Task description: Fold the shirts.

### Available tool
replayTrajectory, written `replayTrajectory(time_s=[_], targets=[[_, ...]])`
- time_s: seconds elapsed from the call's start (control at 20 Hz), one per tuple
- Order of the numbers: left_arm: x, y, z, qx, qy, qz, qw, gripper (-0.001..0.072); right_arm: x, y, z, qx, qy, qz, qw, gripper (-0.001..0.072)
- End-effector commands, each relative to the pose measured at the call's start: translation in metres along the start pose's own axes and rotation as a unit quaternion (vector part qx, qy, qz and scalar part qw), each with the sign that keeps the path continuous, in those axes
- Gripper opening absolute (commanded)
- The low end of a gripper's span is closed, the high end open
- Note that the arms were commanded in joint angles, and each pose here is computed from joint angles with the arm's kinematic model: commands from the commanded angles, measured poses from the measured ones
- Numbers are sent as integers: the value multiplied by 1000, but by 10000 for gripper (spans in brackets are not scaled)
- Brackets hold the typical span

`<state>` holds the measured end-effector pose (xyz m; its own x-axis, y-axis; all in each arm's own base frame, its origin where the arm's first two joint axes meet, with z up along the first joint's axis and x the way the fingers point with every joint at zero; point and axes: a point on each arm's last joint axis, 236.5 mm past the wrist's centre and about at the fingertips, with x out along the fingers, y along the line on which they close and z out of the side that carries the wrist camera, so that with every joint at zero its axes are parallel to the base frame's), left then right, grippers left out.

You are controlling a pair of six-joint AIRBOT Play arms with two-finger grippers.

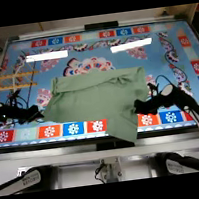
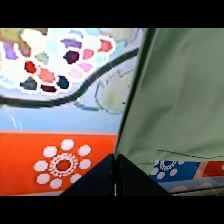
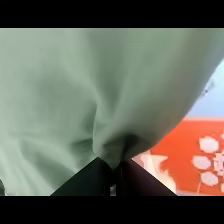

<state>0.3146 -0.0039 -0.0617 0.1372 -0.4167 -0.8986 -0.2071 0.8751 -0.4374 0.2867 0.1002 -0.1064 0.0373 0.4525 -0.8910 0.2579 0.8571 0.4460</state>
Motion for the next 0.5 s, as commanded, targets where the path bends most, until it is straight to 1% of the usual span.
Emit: replayTrajectory(time_s=[0.0, 0.15, 0.25, 0.3, 0.35, 0.4, 0.45], targets=[[-12, 1, 5, 4, -13, -1, 1000, 29, -13, 14, 5, -24, -26, 12, 999, 64], [-58, -26, 34, 51, -84, -15, 995, 28, -65, 38, 30, -110, -100, 6, 989, 64], [-123, -70, 64, 96, -183, -39, 978, 29, -136, 66, 61, -172, -200, -14, 964, 64], [-168, -101, 76, 133, -246, -54, 959, 28, -182, 84, 72, -202, -258, -22, 944, 64], [-223, -135, 83, 164, -319, -68, 931, 28, -239, 107, 79, -234, -327, -30, 915, 64], [-290, -172, 83, 196, -407, -77, 889, 29, -297, 130, 77, -265, -393, -36, 880, 64], [-357, -205, 72, 226, -490, -80, 838, 29, -364, 154, 67, -294, -466, -45, 833, 64]])
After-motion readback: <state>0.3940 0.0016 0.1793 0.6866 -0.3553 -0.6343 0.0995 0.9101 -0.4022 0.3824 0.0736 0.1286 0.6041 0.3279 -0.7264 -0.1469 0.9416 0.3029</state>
